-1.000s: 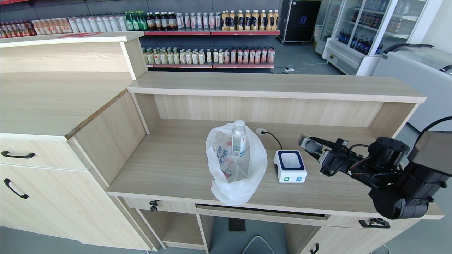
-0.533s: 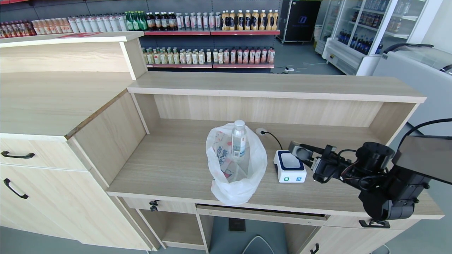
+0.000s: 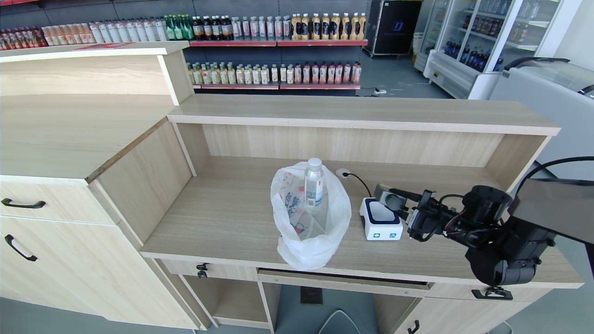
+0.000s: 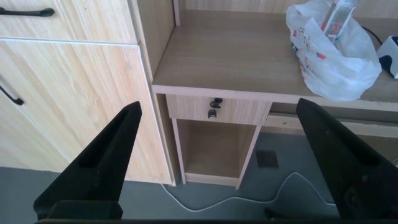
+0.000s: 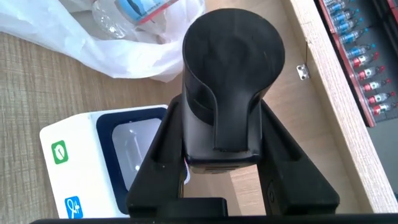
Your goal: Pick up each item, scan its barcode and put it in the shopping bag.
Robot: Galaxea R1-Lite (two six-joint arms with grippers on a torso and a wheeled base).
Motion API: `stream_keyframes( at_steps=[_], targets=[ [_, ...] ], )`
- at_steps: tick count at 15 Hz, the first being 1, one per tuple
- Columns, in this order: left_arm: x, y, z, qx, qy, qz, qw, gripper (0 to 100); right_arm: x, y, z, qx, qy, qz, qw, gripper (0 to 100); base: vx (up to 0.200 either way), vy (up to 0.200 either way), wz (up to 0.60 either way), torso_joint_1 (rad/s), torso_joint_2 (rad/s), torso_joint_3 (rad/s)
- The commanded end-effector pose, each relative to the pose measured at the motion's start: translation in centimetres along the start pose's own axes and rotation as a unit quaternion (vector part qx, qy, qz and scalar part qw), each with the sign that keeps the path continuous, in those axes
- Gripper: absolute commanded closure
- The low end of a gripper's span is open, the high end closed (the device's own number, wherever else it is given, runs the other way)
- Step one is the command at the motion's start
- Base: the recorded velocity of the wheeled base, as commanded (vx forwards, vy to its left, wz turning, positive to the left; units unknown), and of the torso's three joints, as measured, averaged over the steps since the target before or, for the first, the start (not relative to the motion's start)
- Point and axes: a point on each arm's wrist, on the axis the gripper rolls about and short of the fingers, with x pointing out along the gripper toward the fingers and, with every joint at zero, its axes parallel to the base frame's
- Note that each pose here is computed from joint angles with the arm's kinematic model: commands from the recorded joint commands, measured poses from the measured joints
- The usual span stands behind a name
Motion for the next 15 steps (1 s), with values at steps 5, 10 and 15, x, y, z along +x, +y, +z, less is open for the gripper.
stream_keyframes(
  at_steps=[5,10,15],
  targets=[
    [0.0,0.0,0.0,0.0,0.0,0.0,1.0,0,0.5,0.1,-0.6,-0.004,-0.009,-0.001,1.0,100,0.0,0.0,0.0,0.0,0.0,0.0],
    [0.0,0.0,0.0,0.0,0.0,0.0,1.0,0,0.6,0.5,-1.0,-0.002,-0.007,0.001,1.0,100,0.0,0.0,0.0,0.0,0.0,0.0],
    [0.0,0.0,0.0,0.0,0.0,0.0,1.0,0,0.7,0.9,-1.3,0.0,-0.006,0.003,1.0,100,0.0,0.0,0.0,0.0,0.0,0.0]
  ],
)
